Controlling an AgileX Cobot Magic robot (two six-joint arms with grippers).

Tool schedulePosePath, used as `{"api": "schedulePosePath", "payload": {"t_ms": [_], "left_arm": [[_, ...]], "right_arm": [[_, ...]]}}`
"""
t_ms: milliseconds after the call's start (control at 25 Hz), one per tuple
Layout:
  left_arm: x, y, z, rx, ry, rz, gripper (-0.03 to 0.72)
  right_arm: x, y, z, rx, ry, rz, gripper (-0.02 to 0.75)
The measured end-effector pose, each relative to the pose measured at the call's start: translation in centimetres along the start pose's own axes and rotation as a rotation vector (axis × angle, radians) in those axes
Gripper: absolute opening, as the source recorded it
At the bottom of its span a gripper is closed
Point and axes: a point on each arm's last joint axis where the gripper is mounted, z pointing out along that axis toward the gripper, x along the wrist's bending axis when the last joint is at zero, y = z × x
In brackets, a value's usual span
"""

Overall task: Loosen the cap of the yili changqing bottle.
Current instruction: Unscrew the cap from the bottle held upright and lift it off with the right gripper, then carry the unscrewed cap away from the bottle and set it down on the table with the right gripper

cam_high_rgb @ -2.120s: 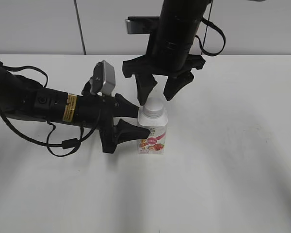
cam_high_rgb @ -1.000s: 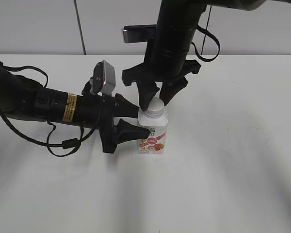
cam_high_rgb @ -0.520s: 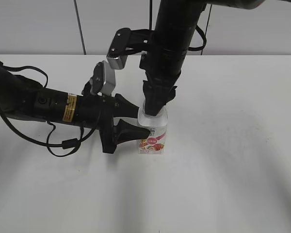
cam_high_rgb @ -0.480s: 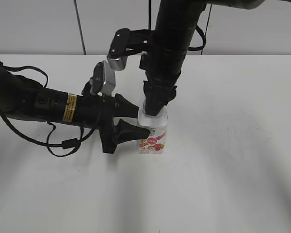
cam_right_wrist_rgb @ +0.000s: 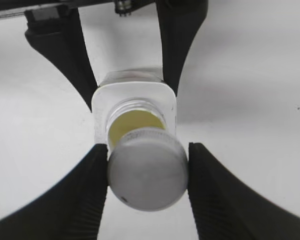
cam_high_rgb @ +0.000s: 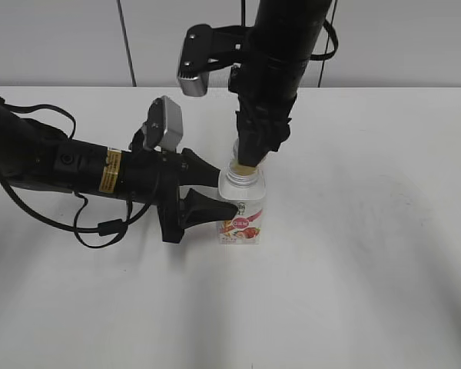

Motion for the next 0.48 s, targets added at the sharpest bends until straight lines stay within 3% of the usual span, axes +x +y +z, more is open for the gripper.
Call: {"api": "schedulePosePath", "payload": {"t_ms": [160, 280, 480], "left_arm": [[0.0, 0.0, 0.0, 0.000, -0.001, 0.001, 0.411], [0.0, 0.0, 0.0, 0.000, -0.001, 0.001, 0.411], [0.0, 0.0, 0.0, 0.000, -0.001, 0.001, 0.411]], "right_arm": [[0.3, 0.1, -1.6, -0.017, -0.032, 0.031, 0.387], [0.5, 0.1, -2.5, -0.029, -0.047, 0.170, 0.387], [0.5, 0.1, -3.2, -0.046, -0.058, 0.662, 0.387]]}}
